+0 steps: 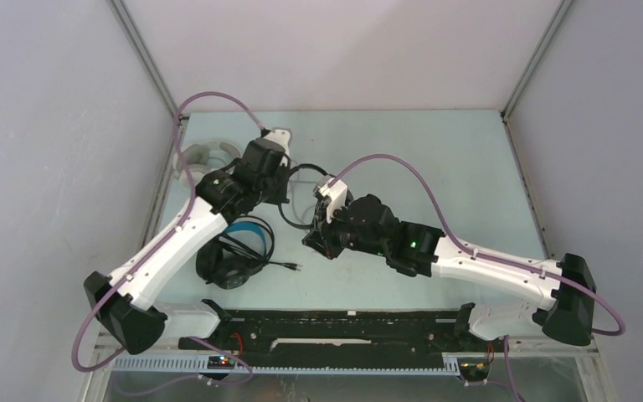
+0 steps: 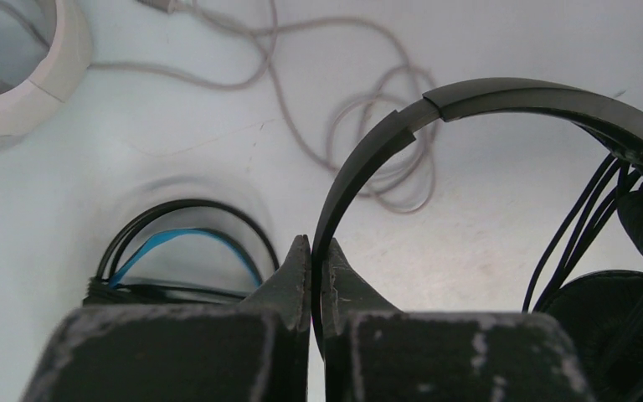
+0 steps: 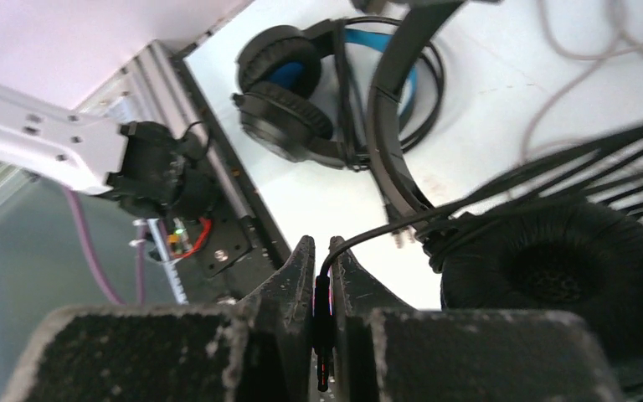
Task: Wrap the headphones
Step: Wrap the headphones cable around the headphones.
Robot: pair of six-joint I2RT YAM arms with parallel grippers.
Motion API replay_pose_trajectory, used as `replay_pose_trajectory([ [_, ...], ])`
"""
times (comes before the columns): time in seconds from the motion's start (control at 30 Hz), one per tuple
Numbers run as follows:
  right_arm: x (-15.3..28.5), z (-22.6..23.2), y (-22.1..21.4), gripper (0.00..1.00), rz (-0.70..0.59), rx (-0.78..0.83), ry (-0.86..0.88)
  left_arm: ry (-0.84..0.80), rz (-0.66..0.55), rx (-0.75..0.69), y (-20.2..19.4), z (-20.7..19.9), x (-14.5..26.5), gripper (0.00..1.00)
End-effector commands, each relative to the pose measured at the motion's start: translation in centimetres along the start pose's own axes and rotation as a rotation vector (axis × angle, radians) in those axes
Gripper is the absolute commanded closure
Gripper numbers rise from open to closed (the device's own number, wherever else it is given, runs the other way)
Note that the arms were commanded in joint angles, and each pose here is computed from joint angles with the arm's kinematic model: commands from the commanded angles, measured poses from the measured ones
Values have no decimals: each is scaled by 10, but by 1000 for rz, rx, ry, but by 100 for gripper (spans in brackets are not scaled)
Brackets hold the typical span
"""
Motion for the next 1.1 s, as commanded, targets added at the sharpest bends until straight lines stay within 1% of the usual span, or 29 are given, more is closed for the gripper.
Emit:
replay_pose_trajectory([
  [0.0, -6, -9, 11, 100, -55, 56, -103, -71, -207, 223, 36, -1, 25, 100],
  [0.1, -6, -13, 10, 96, -71, 62, -126, -66, -213, 255, 35, 2, 29, 100],
  [0.23, -1, -26, 12, 93, -101, 75, -208, -67, -223, 281, 35, 5, 36, 100],
  [0.33, 7, -28, 15, 89, -129, 76, -217, -78, -239, 291, 35, 5, 43, 100],
  [0.47, 17, -31, 17, 79, -169, 71, -224, -90, -259, 306, 36, 6, 51, 100],
  [0.57, 25, -31, 20, 75, -199, 79, -214, -110, -266, 313, 36, 4, 54, 100],
  [0.73, 35, -35, 22, 73, -234, 90, -208, -140, -274, 320, 37, 0, 57, 100],
  [0.9, 46, -32, 24, 72, -269, 99, -174, -131, -275, 323, 37, 2, 59, 100],
  [1.0, 53, -27, 21, 68, -286, 120, -122, -131, -274, 321, 37, 2, 58, 100],
  [1.07, 57, -23, 23, 63, -320, 135, -84, -133, -273, 321, 37, 2, 58, 100],
])
Point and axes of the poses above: each gripper's point midway between its finger pads, its own x axis back along the fingers, its own z axis along the line the jaws close on, y = z × x, the point moved 4 cm from there along x, back along the fingers, and after that the axes turned 10 degrees about -x, right-handed, at the moved point
